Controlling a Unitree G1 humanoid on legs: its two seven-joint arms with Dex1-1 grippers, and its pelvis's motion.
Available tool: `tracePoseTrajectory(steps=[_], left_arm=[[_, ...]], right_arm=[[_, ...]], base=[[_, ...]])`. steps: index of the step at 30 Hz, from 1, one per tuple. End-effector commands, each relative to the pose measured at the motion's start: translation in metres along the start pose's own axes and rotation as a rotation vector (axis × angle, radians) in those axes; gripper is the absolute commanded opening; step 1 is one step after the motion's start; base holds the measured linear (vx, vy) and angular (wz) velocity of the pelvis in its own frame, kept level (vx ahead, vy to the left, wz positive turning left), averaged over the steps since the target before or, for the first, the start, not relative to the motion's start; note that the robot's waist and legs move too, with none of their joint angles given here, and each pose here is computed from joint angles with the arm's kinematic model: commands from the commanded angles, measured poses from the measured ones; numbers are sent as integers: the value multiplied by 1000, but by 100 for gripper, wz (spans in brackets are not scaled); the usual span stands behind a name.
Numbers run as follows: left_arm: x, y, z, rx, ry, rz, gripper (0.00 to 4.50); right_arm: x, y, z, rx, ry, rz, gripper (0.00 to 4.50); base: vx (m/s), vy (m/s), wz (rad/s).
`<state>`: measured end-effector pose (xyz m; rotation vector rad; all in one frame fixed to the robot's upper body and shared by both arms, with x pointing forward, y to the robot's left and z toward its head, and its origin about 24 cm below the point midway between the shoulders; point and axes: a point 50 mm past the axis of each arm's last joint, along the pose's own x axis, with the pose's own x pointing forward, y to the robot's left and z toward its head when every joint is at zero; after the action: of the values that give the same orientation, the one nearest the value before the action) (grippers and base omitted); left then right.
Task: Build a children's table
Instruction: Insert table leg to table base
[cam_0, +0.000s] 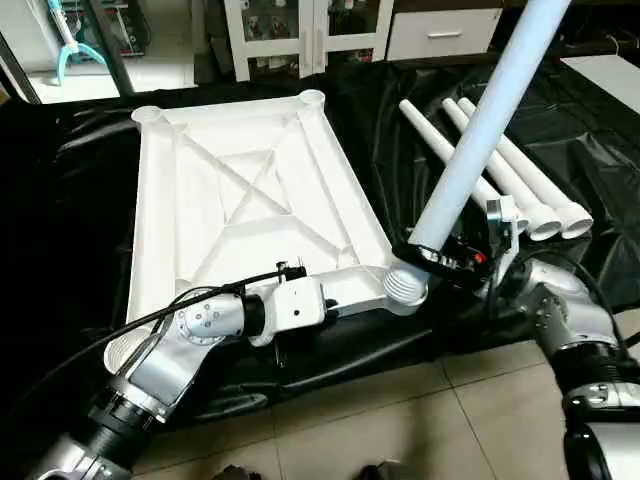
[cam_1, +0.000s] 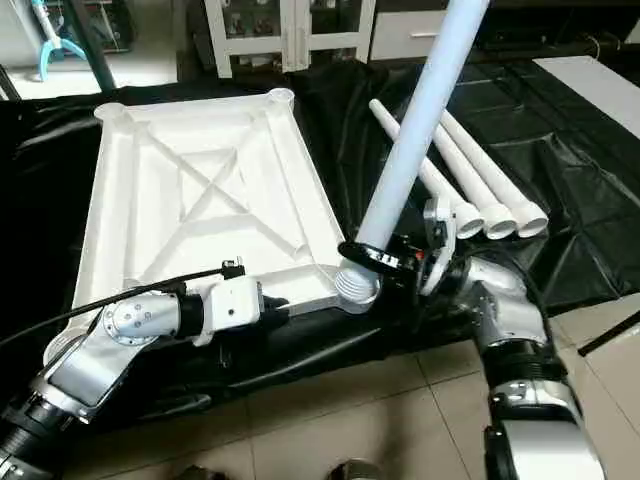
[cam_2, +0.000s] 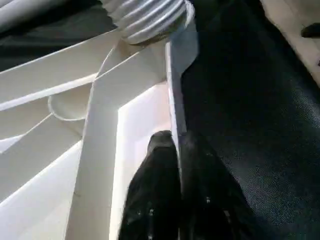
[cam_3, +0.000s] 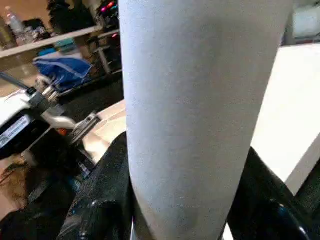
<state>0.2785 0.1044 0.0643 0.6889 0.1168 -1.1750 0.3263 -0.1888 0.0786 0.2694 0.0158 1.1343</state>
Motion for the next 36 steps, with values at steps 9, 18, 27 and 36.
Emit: tracePoseTrajectory(steps=[9,18,27,36], left_arm=[[-30,35,-54,-27,390,220,94],[-58,25,-67,-140,491,250,94],[-59,-1,-59,-315,519,288,94],[-18,14,-4,-295,131,372,126]], right_arm=[[-5,-5,32,-119,-211,-183,186],[-13,1,25,-128,-204,-210,186],[-11,6,20,-120,-206,-231,186],[-2,4,20,-129,-213,-251,186]], base=[[0,0,0],[0,0,0],[0,0,0],[0,0,0]])
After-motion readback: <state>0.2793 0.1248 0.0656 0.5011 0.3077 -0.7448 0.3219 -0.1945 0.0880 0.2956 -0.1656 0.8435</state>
